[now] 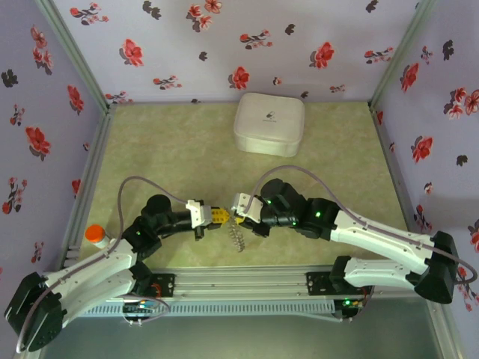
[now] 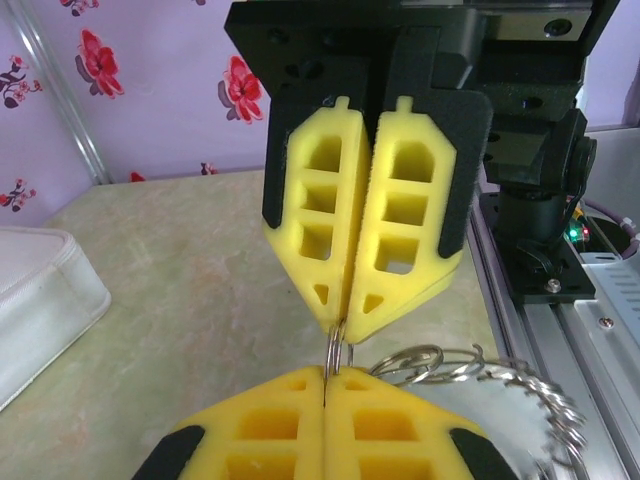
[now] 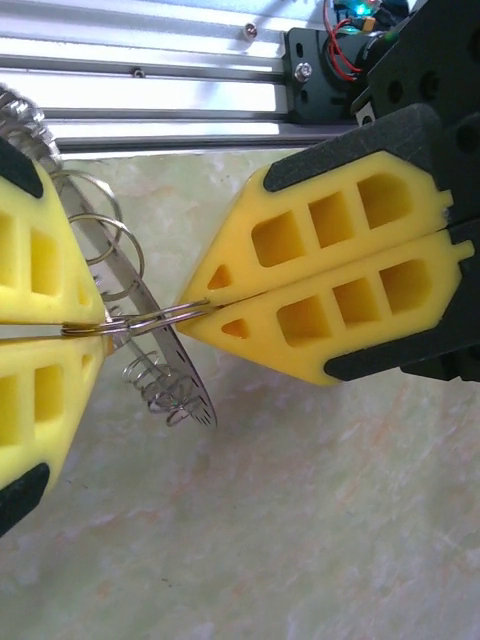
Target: Put the keys on the keyring
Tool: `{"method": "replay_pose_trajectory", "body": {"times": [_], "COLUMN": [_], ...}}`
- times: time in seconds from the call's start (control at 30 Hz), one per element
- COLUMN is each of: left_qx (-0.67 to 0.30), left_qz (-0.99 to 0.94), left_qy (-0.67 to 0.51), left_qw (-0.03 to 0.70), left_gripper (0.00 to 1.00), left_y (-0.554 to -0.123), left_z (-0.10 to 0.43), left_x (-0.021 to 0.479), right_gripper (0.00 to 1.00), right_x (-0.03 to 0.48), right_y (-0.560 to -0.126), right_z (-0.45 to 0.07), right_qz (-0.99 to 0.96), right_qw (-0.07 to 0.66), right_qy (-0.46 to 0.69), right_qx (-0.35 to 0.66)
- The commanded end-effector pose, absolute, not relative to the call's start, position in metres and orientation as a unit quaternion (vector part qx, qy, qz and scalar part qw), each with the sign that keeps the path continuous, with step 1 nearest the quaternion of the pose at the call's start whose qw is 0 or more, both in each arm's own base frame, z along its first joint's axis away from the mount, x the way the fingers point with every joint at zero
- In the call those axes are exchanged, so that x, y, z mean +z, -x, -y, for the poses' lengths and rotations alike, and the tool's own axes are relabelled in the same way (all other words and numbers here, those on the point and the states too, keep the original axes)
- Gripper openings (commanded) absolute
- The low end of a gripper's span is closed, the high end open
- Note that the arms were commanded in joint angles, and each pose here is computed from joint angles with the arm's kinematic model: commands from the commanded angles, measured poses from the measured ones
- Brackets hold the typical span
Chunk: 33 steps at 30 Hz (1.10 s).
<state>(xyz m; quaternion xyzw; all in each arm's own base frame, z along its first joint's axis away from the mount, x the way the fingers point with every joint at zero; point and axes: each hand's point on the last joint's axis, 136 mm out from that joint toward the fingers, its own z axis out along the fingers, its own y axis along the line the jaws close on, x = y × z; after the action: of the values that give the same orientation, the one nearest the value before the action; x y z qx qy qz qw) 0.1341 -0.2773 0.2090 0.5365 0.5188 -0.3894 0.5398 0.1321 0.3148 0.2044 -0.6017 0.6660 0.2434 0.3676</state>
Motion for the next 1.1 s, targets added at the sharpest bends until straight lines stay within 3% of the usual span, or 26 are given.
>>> {"method": "replay_pose_trajectory", "body": {"times": [0.0, 0.17, 0.37, 0.4, 0.57, 0.77, 1.07], "left_qx": [-0.398, -0.401, -0.402, -0.402, -0.402, -0.402, -0.403], "left_qz": [-0.498, -0.496, -0.493, -0.494, -0.494, -0.494, -0.495], "left_qy": [-0.531, -0.529, -0.53, -0.53, -0.53, -0.531, -0.531], "left_qw": [0.558, 0.56, 0.56, 0.56, 0.56, 0.559, 0.557], "left_gripper": [0.0, 0.0, 0.0, 0.0, 0.0, 0.0, 0.0], "left_y": [-0.132, -0.131, -0.13, -0.131, -0.13, -0.131, -0.13], "left_z": [0.279, 0.279, 0.279, 0.279, 0.279, 0.279, 0.279], "left_x": [0.223, 0.225, 0.226, 0.226, 0.226, 0.225, 0.225], "right_gripper": [0.07, 0.0, 0.0, 0.01, 0.26, 0.27, 0.27], "right_x": [0.204, 0.197, 0.189, 0.191, 0.206, 0.214, 0.209], "right_y": [-0.134, -0.134, -0.136, -0.137, -0.143, -0.128, -0.141], "right_z": [-0.318, -0.318, -0.326, -0.327, -0.321, -0.321, -0.325], "right_qz": [-0.668, -0.671, -0.673, -0.672, -0.662, -0.634, -0.645], "right_qw": [0.365, 0.354, 0.347, 0.35, 0.39, 0.402, 0.413], "right_qy": [0.599, 0.605, 0.605, 0.604, 0.594, 0.602, 0.592], "right_qx": [0.249, 0.241, 0.248, 0.247, 0.237, 0.272, 0.25]}}
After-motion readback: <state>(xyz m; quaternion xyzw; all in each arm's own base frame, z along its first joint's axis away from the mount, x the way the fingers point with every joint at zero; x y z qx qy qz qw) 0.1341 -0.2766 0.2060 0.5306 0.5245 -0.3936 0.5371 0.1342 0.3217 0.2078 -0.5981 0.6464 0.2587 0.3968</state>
